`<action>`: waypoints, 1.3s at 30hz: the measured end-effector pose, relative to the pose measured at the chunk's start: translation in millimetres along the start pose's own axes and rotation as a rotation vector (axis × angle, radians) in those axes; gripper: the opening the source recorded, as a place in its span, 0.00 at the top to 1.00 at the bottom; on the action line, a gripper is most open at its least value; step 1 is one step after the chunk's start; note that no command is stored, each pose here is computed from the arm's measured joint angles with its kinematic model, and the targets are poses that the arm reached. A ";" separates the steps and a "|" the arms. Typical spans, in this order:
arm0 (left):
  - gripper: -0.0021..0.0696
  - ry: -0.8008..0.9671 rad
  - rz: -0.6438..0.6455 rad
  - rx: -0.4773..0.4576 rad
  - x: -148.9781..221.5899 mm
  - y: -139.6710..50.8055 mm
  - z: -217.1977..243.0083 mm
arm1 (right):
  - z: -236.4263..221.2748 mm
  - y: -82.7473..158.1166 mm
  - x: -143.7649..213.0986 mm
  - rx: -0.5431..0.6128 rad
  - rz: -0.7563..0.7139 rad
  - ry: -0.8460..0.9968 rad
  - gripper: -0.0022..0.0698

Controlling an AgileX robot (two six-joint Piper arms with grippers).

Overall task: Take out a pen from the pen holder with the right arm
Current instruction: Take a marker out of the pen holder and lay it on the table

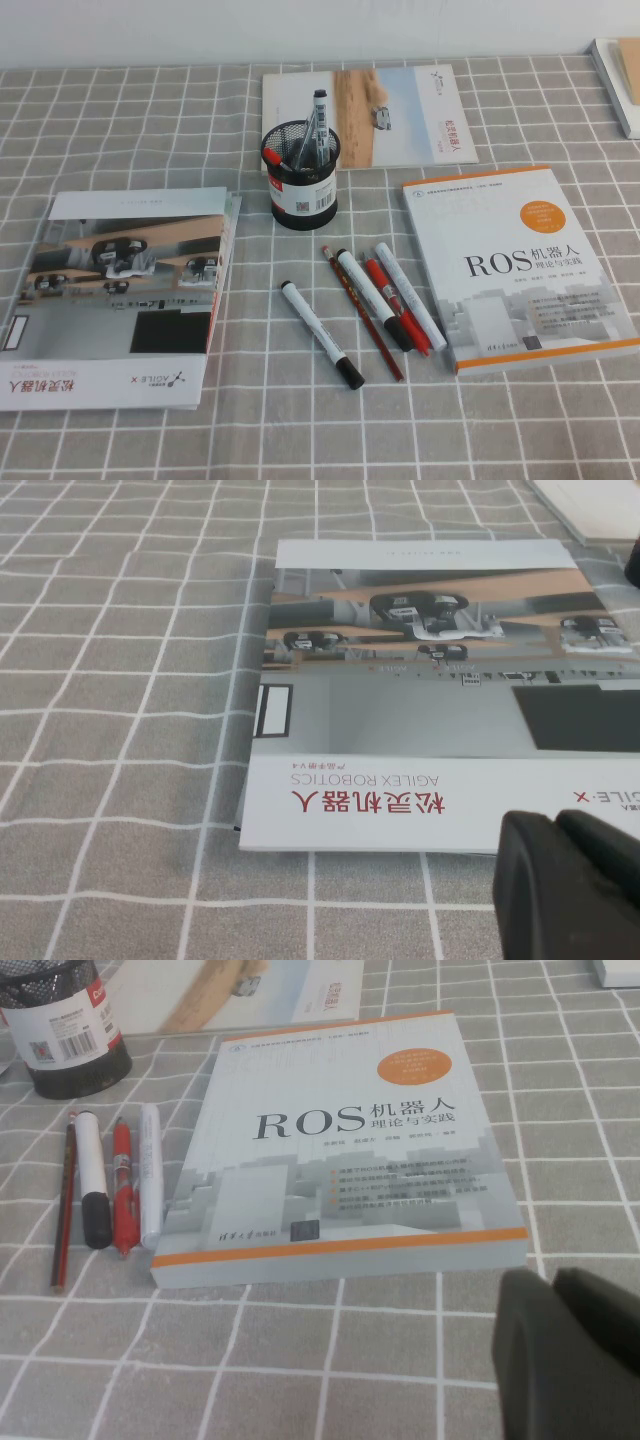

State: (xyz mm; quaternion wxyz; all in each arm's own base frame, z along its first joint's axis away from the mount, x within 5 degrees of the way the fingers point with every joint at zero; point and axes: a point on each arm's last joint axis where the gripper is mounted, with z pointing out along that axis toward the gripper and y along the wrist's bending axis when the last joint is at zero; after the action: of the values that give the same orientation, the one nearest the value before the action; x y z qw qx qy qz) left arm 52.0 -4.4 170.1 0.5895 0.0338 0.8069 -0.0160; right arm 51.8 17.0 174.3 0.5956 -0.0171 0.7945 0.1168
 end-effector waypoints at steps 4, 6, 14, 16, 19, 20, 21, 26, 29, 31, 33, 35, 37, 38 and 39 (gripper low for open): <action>0.98 0.000 0.000 0.000 0.0 0.0 0.0 | 0.0 0.0 0.0 0.000 0.000 0.000 0.99; 0.98 0.000 0.000 0.000 0.0 0.0 0.0 | 0.0 0.0 0.0 0.000 0.000 0.000 0.99; 0.98 0.000 0.000 0.000 0.0 0.0 0.0 | 0.0 0.0 0.0 0.000 0.000 0.000 0.99; 0.98 0.000 0.000 0.000 0.0 0.0 0.0 | 0.0 0.0 0.0 0.000 0.000 0.000 0.99; 0.98 0.000 0.000 0.000 0.0 0.0 0.0 | 0.0 0.4 -0.4 -0.005 0.016 -0.005 0.99; 0.98 0.000 0.000 0.000 0.0 0.0 0.0 | 0.0 0.6 -1.0 -0.006 0.024 -0.011 0.99; 0.98 0.000 0.000 0.000 0.0 0.0 0.0 | 0.0 0.7 -1.6 -0.008 0.033 -0.018 0.99; 0.98 0.000 0.000 0.000 0.0 0.0 0.0 | -0.3 1.6 -7.8 -0.023 0.133 -0.085 0.99; 0.98 0.000 0.000 0.000 0.0 0.0 0.0 | -0.9 1.7 -12.7 -0.034 0.223 -0.137 0.99; 0.98 0.000 0.000 0.000 0.0 0.0 0.0 | -1.4 1.4 -15.7 -0.040 0.286 -0.170 0.99; 0.98 0.000 0.000 0.000 0.0 0.0 0.0 | -1.9 1.1 -18.4 -0.048 0.356 -0.199 0.99; 0.98 0.000 0.000 0.000 0.0 0.0 0.0 | -2.2 1.0 -20.0 -0.056 0.409 -0.216 0.99; 0.98 0.000 0.000 0.000 0.0 0.0 0.0 | -2.4 1.0 -20.7 -0.061 0.438 -0.223 0.99; 0.98 0.000 0.000 0.000 0.0 0.0 0.0 | -2.4 0.9 -20.9 -0.061 0.445 -0.225 0.99; 0.98 0.000 0.000 0.000 0.0 0.0 0.0 | -2.4 1.0 -20.9 -0.062 0.449 -0.225 0.99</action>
State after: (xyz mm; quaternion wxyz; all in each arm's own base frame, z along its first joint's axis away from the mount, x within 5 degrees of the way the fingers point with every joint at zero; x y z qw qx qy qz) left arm 52.0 -4.4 170.1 0.5895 0.0338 0.8069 -0.0160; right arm 55.4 15.1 195.0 0.6388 0.1545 0.7030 0.2718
